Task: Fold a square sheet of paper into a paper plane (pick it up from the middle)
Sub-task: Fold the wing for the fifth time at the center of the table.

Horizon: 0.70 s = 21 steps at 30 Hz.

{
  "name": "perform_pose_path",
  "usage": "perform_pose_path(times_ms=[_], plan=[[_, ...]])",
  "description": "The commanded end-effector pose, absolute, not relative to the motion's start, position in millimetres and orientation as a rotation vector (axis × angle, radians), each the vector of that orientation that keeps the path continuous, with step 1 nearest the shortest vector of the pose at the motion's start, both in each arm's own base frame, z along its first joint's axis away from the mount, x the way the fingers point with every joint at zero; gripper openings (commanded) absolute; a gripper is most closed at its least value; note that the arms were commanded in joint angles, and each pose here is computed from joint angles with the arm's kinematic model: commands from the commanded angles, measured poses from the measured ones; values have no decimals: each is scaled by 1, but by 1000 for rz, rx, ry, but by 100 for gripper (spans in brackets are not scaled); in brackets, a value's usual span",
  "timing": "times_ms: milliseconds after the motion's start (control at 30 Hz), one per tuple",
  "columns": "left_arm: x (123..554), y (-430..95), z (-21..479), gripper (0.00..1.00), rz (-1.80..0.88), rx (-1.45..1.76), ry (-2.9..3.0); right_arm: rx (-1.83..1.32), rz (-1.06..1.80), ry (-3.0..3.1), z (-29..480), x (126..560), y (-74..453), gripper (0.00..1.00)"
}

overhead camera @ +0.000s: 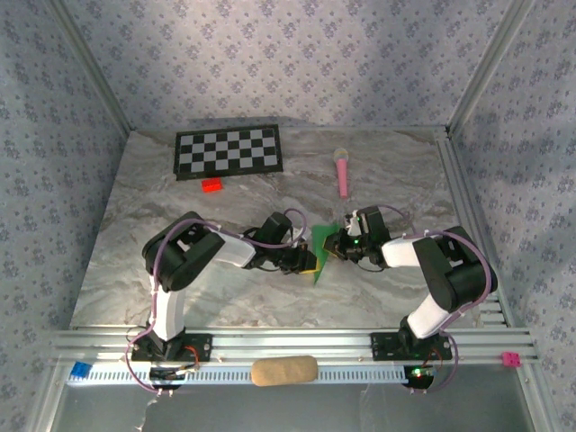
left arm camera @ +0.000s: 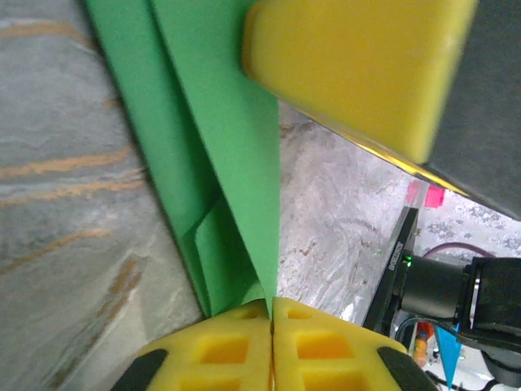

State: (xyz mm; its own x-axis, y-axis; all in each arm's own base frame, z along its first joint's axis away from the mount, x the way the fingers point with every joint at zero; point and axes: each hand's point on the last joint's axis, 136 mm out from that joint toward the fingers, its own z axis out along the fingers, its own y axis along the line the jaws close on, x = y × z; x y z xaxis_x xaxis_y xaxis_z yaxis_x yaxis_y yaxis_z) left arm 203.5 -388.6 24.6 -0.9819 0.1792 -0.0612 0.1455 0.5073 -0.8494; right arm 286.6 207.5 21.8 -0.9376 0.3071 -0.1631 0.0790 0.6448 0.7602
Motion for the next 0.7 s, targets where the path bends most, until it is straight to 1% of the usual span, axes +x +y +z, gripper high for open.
perform_pose_path(times_ms=[0, 100, 167, 233, 333, 400, 433, 467, 500, 567, 667], plan=[[165, -351, -22, 15, 1190, -192, -2693, 365, 1045, 2697, -5, 271, 197, 12], [160, -353, -17, 16, 1195, -230, -2682, 363, 1036, 2700, -5, 270, 196, 12], [155, -355, -15, 12, 1202, -252, -2670, 366, 1030, 2704, -5, 269, 195, 12], [153, -357, -13, 7, 1211, -273, -2661, 366, 1030, 2703, -5, 269, 195, 12], [150, -357, -15, 4, 1199, -282, -2657, 365, 1026, 2704, -5, 269, 195, 12], [149, -357, -15, 4, 1195, -284, -2656, 367, 1012, 2714, -7, 268, 194, 12], [149, -356, -15, 6, 1190, -283, -2657, 366, 1009, 2715, -6, 268, 193, 12], [149, -356, -16, 12, 1185, -283, -2657, 367, 1004, 2716, -7, 268, 193, 12], [147, -355, -16, 13, 1184, -285, -2655, 372, 999, 2719, -7, 267, 192, 12], [145, -355, -15, 12, 1183, -293, -2648, 377, 988, 2724, -8, 267, 191, 12], [144, -353, -16, 5, 1171, -300, -2651, 382, 979, 2728, -8, 267, 190, 12]])
